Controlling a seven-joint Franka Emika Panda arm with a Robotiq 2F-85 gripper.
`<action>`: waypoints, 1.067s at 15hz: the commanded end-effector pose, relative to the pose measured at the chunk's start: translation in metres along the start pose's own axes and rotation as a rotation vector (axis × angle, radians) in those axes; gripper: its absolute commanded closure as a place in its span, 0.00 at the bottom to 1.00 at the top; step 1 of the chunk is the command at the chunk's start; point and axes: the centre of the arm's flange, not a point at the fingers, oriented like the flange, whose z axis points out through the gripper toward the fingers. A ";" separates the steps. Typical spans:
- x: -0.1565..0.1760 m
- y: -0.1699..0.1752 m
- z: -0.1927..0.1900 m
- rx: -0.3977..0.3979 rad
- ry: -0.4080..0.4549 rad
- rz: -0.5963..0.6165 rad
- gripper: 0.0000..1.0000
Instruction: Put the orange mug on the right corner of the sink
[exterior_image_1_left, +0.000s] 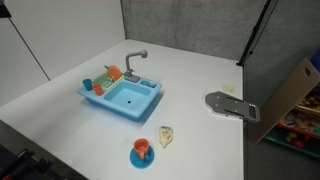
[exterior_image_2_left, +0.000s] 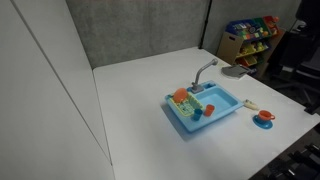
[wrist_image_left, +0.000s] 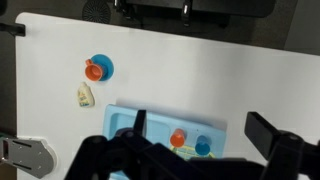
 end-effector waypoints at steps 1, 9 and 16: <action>0.000 0.000 0.000 0.000 0.000 0.000 0.00; 0.011 0.038 -0.007 0.067 0.005 0.052 0.00; 0.028 0.103 0.011 0.174 0.035 0.173 0.00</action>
